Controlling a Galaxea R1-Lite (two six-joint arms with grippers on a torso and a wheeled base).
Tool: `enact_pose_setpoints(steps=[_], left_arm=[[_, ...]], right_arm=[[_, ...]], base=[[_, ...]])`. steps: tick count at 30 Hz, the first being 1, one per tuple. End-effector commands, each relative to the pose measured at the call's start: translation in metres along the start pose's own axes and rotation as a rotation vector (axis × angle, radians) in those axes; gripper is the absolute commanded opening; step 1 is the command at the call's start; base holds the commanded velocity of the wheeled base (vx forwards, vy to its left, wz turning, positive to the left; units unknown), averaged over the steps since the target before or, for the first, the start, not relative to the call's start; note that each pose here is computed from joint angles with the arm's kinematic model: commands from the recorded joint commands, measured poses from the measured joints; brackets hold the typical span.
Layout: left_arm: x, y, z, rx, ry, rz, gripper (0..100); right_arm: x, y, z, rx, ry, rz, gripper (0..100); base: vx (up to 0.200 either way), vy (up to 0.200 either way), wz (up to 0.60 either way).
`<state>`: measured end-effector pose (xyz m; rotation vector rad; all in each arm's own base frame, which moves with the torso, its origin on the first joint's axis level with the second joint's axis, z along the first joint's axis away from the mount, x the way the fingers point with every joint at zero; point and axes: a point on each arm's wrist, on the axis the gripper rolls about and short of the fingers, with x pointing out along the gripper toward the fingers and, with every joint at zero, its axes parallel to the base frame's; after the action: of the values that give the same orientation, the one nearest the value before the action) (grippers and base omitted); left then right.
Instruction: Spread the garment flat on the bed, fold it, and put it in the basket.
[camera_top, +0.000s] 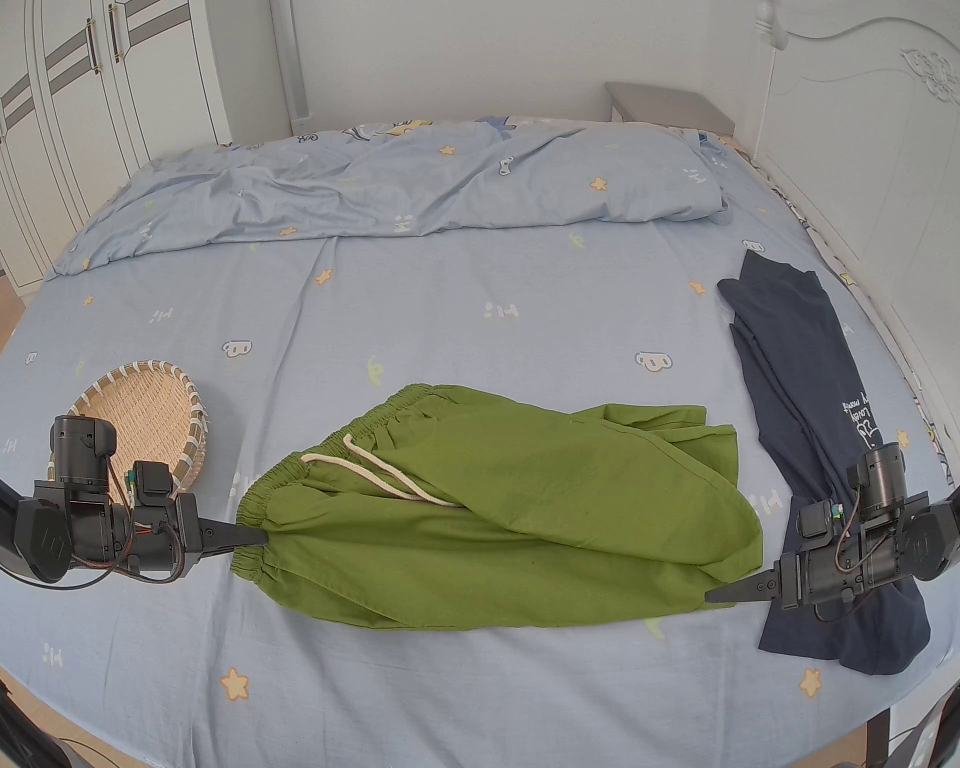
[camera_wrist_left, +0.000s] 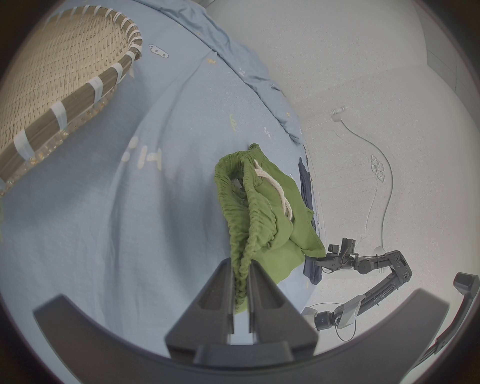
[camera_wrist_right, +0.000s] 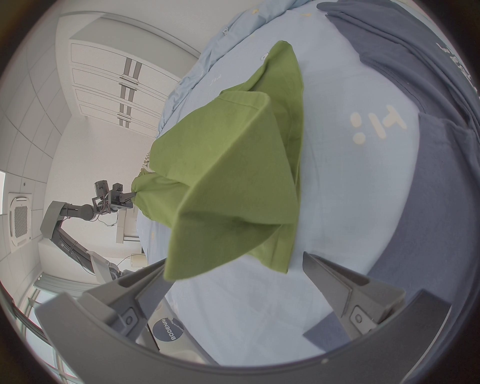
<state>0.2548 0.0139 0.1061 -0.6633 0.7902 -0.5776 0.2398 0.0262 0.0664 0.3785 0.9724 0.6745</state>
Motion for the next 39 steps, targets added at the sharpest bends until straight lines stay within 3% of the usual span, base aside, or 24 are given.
enact_pose_setpoints(steps=[1, 14, 26, 27, 39], left_arm=[[0.0, 0.0, 0.0, 0.001, -0.002, 0.0, 0], [0.0, -0.001, 0.001, 0.005, -0.004, -0.001, 0], [0.0, 0.0, 0.001, 0.005, -0.005, 0.0, 0], [0.0, 0.0, 0.001, 0.005, -0.005, 0.0, 0], [0.0, 0.001, 0.001, 0.002, -0.006, 0.002, 0]], right_arm=[[0.01, -0.009, -0.002, 0.016, 0.018, 0.003, 100], [0.023, -0.014, 0.001, -0.003, 0.016, 0.02, 100], [0.027, -0.012, 0.003, -0.001, 0.02, 0.086, 100], [0.029, -0.014, 0.002, 0.005, 0.027, 0.085, 0], [0.029, -0.019, 0.0, 0.014, 0.02, 0.077, 0]], base=[[0.0, 0.0, 0.0], [0.0, 0.0, 0.0], [0.0, 0.0, 0.0], [0.0, 0.0, 0.0], [0.0, 0.0, 0.0]])
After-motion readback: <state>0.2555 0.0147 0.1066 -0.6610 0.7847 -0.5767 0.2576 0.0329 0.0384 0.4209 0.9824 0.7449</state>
